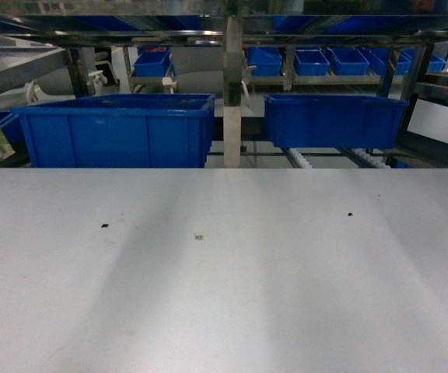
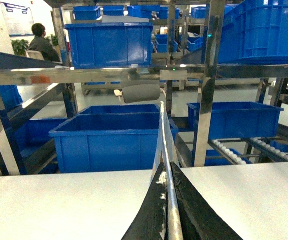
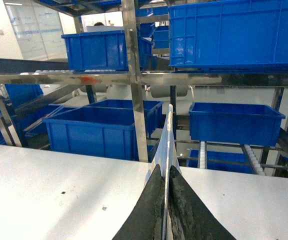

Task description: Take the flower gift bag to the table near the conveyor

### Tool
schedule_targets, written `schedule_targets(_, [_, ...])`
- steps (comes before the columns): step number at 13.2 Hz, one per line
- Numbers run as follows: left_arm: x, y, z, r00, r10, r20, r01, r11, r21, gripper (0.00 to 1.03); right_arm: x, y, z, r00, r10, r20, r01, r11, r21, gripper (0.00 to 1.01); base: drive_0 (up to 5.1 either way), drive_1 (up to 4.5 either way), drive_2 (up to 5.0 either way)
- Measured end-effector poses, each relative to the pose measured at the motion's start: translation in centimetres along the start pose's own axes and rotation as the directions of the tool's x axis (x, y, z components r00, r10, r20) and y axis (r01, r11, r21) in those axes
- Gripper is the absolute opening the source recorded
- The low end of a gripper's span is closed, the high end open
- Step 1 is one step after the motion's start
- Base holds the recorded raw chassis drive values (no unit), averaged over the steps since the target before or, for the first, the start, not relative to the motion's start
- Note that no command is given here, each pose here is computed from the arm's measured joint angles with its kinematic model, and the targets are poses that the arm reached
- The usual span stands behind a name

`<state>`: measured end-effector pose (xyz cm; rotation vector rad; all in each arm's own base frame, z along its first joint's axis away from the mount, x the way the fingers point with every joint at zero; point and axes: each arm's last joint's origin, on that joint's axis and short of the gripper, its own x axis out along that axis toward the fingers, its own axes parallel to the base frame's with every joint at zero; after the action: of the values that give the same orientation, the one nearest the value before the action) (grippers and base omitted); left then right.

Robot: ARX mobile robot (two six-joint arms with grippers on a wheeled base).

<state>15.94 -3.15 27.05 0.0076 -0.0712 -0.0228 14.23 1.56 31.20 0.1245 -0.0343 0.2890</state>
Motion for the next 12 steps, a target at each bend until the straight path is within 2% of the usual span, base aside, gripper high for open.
schedule_targets(6, [-0.04, -0.05, 0.03, 1.000, -0.005, 0.002, 0.005, 1.0000, 0.002, 0.02, 0.00, 0.00, 0.00, 1.000, 0.000, 0.000, 0.000, 1.0000, 0.000, 0.03, 0.0, 4.36, -4.3])
schedule_targets(12, [0.04, -0.07, -0.07, 1.000, -0.005, -0.004, 0.005, 1.0000, 0.004, 0.02, 0.12, -0.04, -0.09, 1.000, -0.001, -0.005, 0.001, 1.0000, 0.001, 0.03, 0.0, 0.00, 0.0])
